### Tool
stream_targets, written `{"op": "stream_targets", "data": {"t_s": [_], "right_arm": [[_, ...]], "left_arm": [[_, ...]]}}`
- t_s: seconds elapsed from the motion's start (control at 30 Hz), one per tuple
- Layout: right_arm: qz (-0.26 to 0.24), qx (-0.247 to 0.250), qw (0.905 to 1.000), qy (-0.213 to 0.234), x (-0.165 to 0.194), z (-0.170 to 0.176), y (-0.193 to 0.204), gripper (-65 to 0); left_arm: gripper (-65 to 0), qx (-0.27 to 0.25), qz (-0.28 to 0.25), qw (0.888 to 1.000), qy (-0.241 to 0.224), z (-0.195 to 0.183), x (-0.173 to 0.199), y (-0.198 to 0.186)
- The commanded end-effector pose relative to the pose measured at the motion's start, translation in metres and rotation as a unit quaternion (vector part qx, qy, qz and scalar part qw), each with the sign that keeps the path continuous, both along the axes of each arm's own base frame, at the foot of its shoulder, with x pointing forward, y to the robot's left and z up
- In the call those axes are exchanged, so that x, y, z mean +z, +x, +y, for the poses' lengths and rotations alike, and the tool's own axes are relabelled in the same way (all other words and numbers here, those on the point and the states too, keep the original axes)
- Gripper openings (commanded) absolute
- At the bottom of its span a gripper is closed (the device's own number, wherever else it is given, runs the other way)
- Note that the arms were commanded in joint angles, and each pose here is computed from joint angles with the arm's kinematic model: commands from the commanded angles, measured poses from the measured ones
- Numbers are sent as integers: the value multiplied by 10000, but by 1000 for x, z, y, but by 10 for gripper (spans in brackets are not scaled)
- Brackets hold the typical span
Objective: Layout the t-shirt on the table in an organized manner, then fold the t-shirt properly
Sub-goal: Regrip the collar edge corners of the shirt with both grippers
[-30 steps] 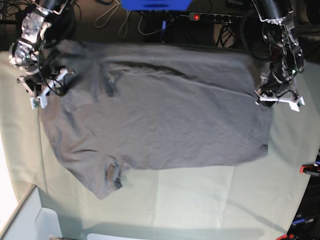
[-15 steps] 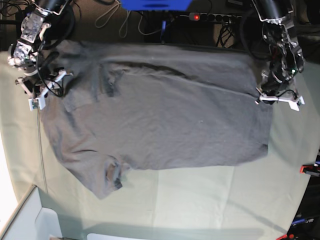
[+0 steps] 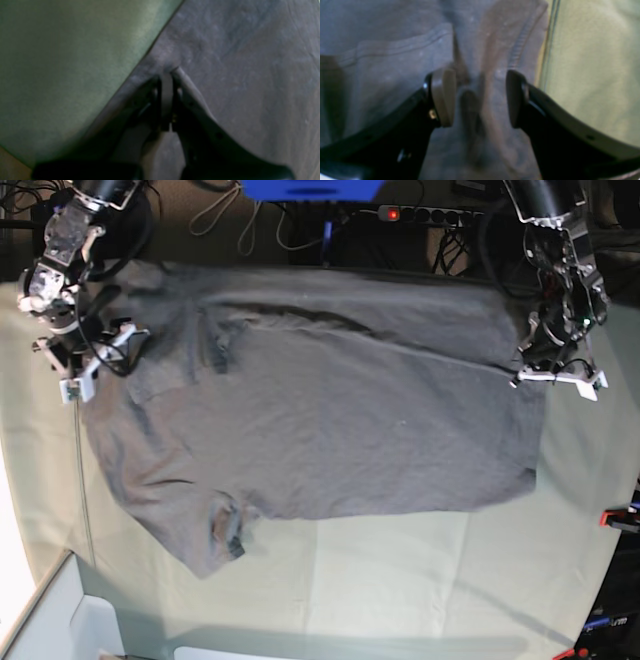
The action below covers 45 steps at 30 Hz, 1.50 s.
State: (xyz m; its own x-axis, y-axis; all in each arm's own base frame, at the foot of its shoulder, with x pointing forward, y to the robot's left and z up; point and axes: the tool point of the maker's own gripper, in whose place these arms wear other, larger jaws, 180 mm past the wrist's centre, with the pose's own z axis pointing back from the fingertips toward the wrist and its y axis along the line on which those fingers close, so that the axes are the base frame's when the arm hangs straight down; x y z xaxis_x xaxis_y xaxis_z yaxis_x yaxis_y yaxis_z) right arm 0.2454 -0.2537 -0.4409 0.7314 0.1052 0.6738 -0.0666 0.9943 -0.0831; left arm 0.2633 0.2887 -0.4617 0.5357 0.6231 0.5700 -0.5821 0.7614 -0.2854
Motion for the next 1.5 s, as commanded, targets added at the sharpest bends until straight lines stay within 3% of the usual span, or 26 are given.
{"op": "stream_targets", "data": {"t_s": [0.0,0.43,0.63,0.9,1.0,1.13,1.3,1.47], "right_arm": [[-257,30,9997,-26,12,-2,10,-321],[-295,28,9996,-19,14,-2,14,-320],[-258,422,9988,44,11,23,20,-319],[-255,511,9983,65,10,29,23,-335],[-248,513,9984,54,10,28,23,-423],[-236,515,9984,48,10,28,22,-650],[-267,487,9985,29,12,26,22,-650],[-495,490,9975,-88,28,23,32,-650]], "left_arm": [[-650,14,-304,9994,152,8,19,13],[-650,-17,-471,9986,241,8,33,19],[-650,-4,-462,9986,248,9,33,17],[-650,1,-474,9985,256,10,33,18],[-650,-4,-456,9986,254,10,32,17],[-650,-6,-445,9987,255,10,31,17],[-650,-6,-493,9984,272,11,34,18],[-650,376,-564,9972,311,34,39,10]]}}
